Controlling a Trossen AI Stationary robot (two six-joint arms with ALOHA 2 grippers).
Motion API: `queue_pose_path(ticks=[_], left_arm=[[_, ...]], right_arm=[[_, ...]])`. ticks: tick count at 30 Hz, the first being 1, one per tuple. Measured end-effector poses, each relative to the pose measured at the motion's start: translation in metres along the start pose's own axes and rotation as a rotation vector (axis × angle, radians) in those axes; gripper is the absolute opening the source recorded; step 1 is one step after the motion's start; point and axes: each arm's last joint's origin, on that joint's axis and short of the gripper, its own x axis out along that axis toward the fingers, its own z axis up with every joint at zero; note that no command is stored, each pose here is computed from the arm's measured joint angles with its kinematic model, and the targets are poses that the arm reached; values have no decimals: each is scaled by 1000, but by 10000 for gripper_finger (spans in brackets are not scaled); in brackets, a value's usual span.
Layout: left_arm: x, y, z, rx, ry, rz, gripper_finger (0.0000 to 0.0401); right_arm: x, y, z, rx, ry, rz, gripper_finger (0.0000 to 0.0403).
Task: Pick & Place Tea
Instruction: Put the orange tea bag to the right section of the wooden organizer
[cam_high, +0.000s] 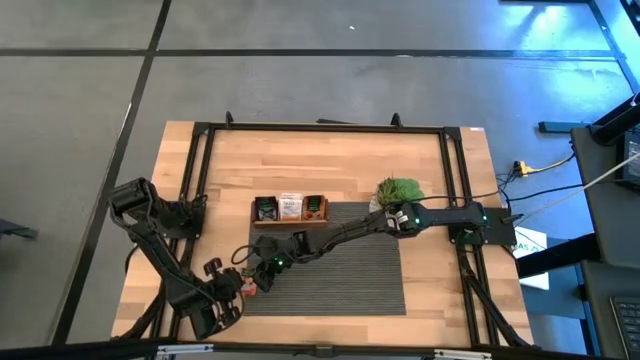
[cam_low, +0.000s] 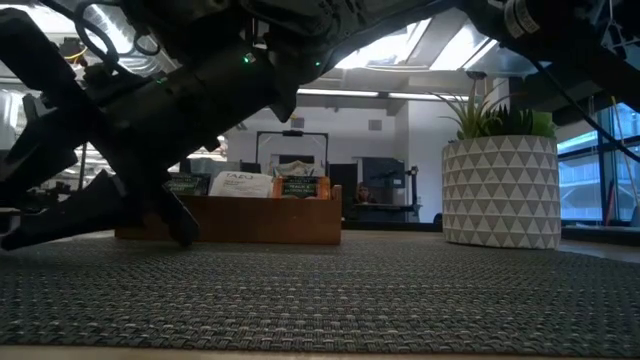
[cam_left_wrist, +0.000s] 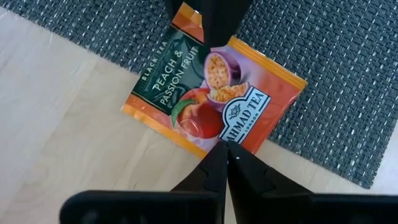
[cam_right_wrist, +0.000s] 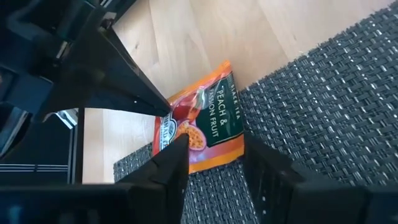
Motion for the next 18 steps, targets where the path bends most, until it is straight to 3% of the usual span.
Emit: queue_pose_path(ticks=[12, 18], left_arm=[[0, 0, 0, 1, -6, 1, 6], [-3, 1, -2, 11, -4, 0, 11]], right_arm=[[-1, -4, 0, -60, 7, -35, 13], [-2, -6, 2, -118, 15, -42, 6]])
